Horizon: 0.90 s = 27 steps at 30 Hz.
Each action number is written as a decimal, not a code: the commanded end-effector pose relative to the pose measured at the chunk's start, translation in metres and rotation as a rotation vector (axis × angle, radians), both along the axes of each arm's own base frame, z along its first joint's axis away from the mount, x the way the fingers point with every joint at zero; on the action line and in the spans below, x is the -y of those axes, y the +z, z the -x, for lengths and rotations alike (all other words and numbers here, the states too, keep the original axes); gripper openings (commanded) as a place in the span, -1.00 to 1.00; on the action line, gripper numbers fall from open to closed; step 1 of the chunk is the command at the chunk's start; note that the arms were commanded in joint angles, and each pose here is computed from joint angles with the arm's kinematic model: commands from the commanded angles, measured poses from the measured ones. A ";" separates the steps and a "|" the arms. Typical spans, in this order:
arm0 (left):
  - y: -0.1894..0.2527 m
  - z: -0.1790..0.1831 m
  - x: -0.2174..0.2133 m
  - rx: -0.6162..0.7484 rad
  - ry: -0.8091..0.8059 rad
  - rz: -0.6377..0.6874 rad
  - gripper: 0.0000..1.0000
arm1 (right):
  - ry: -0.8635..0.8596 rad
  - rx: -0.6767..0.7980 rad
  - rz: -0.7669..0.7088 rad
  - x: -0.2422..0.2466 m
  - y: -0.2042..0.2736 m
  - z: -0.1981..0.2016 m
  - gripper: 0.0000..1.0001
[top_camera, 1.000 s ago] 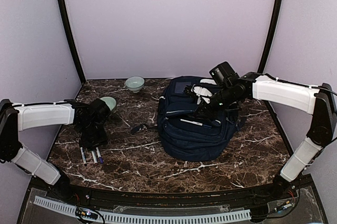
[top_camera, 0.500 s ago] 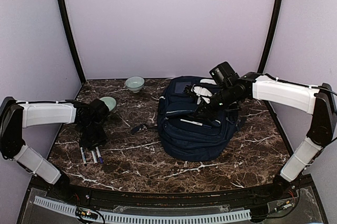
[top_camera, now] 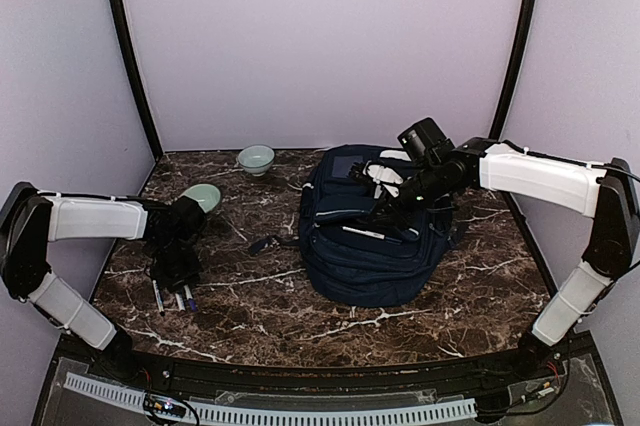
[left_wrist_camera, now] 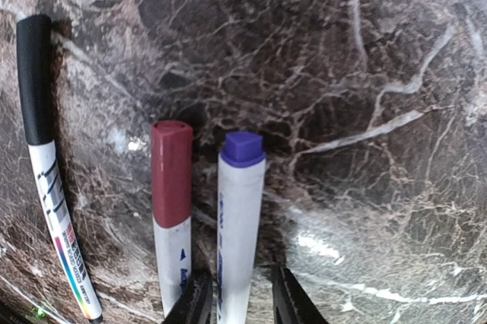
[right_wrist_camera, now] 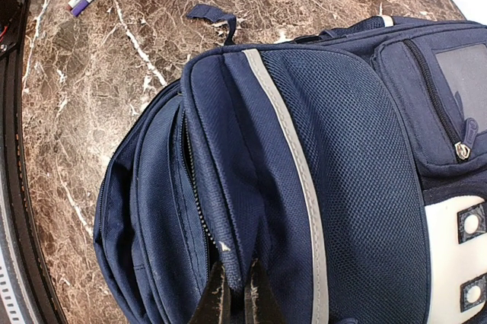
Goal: Pack the student bag
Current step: Pick up the pen at the center of the board, then place the pen in the upper front pocket of the bag.
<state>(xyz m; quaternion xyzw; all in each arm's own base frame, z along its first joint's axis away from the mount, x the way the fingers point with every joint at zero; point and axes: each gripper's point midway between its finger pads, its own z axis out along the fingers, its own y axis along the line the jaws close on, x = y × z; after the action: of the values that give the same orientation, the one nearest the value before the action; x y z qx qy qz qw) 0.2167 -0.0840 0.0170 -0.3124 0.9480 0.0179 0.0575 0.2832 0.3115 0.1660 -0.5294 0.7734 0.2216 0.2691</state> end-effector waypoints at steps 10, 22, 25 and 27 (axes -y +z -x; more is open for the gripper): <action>0.018 -0.009 0.013 0.052 -0.043 0.069 -1.00 | 0.020 0.028 -0.070 -0.008 0.018 -0.001 -1.00; 0.143 -0.069 0.151 0.659 -0.687 0.331 -1.00 | -0.020 0.095 -0.082 -0.001 0.046 -0.012 -1.00; 0.168 -0.067 0.199 0.772 -0.872 0.392 -1.00 | -0.025 0.089 -0.088 -0.001 0.050 -0.015 -1.00; 0.182 -0.062 0.234 0.820 -1.018 0.384 -1.00 | -0.026 0.077 -0.088 -0.001 0.050 -0.016 -1.00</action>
<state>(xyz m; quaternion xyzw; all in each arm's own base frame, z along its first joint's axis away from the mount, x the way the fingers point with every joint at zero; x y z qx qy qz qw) 0.2749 -0.2453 0.1464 0.0284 0.9282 -0.2434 0.2800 0.2906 0.3071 0.1733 -0.5215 0.7783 0.2162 0.2749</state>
